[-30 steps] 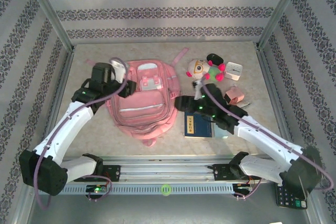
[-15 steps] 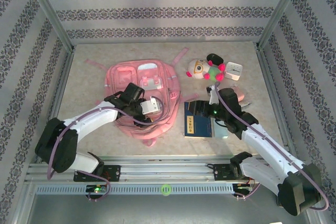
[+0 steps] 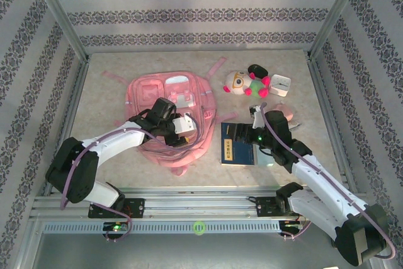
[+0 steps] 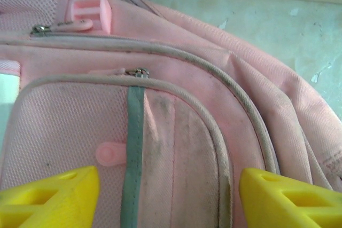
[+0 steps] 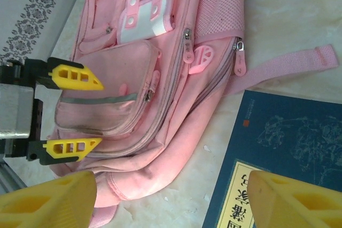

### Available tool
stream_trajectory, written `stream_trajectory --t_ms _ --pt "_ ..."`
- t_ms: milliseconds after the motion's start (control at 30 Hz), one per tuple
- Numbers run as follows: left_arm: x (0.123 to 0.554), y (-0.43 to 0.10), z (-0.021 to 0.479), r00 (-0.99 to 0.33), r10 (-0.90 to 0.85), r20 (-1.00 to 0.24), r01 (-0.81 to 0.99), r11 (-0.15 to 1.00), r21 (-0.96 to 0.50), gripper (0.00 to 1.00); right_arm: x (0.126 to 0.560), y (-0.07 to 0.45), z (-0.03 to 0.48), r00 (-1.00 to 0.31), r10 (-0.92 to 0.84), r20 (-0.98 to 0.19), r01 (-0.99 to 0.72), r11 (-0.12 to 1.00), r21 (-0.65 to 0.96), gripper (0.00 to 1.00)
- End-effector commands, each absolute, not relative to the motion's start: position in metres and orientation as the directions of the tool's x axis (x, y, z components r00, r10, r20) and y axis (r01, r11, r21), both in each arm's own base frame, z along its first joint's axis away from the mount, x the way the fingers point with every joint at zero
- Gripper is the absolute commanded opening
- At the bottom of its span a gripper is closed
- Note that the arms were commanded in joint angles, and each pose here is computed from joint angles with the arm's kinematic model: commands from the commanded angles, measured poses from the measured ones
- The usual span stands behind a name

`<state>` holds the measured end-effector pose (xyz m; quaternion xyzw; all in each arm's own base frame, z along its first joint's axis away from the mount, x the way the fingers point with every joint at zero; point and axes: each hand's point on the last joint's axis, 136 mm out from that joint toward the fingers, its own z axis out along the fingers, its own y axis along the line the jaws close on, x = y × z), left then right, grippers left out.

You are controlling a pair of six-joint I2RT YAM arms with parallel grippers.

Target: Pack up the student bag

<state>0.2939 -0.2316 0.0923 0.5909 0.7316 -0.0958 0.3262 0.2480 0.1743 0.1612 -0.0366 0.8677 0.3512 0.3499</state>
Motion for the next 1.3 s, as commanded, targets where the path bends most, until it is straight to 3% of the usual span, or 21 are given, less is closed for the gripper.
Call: stream_trajectory --t_ms 0,167,467,567,667,700,900,1267 --pt "0.295 -0.238 0.094 -0.052 0.793 -0.608 0.926 0.267 0.268 0.72 0.247 0.174 0.163 -0.742 0.198 -0.640 -0.314 0.741 0.594 0.75" --pt "0.292 -0.235 0.082 -0.055 0.816 -0.575 0.937 0.241 0.252 0.77 0.246 0.173 0.162 -0.742 0.200 -0.640 -0.311 0.743 0.593 0.75" --pt "0.317 -0.222 0.059 -0.091 0.867 -0.489 0.899 0.283 0.334 0.73 0.244 0.171 0.156 -0.746 0.208 -0.633 -0.298 0.745 0.596 0.75" --pt "0.316 -0.224 0.066 -0.099 0.857 -0.505 0.900 0.293 0.321 0.40 0.243 0.170 0.155 -0.746 0.207 -0.633 -0.298 0.747 0.595 0.75" --pt "0.307 -0.231 0.103 -0.098 0.801 -0.591 0.900 0.325 0.292 0.03 0.243 0.168 0.153 -0.741 0.203 -0.640 -0.297 0.755 0.584 0.75" --pt "0.302 -0.234 0.120 -0.094 0.766 -0.636 0.899 0.340 0.276 0.00 0.244 0.167 0.152 -0.739 0.198 -0.643 -0.299 0.760 0.577 0.75" --pt "0.278 -0.220 0.215 -0.060 0.531 -0.845 0.899 0.396 0.185 0.00 0.253 0.179 0.155 -0.713 0.134 -0.688 -0.385 0.745 0.545 0.74" --pt "0.264 -0.183 0.269 0.022 0.414 -0.910 0.902 0.384 0.197 0.00 0.262 0.227 0.152 -0.579 -0.186 -0.794 -0.740 0.529 0.416 0.71"
